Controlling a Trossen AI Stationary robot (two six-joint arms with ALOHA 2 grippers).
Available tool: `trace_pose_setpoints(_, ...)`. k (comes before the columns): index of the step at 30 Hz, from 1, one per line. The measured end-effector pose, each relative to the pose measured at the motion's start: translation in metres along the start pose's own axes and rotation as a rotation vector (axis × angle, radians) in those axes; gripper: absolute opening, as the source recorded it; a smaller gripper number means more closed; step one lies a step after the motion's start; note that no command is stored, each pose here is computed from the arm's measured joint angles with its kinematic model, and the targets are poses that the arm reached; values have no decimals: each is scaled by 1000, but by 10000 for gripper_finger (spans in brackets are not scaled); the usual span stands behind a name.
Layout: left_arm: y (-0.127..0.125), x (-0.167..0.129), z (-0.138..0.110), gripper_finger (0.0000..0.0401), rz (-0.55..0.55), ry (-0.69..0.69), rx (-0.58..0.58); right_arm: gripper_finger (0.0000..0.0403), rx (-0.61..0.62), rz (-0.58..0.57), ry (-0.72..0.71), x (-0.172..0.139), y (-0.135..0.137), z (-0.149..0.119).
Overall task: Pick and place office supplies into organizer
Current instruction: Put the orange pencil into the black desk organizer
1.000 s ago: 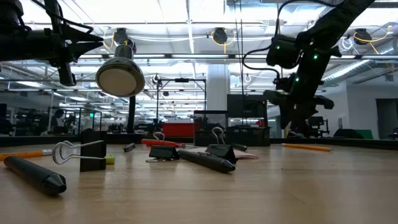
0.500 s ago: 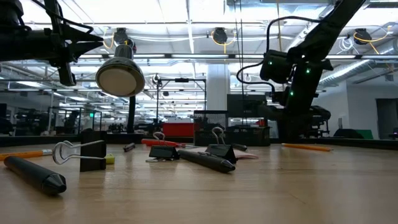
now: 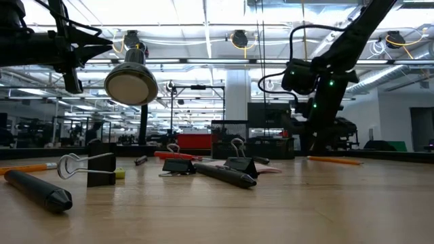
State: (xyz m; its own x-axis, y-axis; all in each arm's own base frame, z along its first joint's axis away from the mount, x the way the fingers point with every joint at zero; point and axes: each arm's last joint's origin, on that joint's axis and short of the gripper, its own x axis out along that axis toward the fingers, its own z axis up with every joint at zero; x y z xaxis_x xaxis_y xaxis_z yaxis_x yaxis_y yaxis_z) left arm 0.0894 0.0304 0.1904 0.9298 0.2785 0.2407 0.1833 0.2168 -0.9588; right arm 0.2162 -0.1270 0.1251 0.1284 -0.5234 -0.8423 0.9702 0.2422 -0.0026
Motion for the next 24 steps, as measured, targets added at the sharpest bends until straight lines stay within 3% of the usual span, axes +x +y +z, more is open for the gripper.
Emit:
trace_pose_setpoints(13, 0, 0, 0, 35, -2, -10, -18, 129, -1, -26, 61, 19, 7, -14)
trace_pose_setpoints(24, 0, 0, 0, 35, 1, -10, -15, 47, -37, -62, 121, 21, 0, -31)
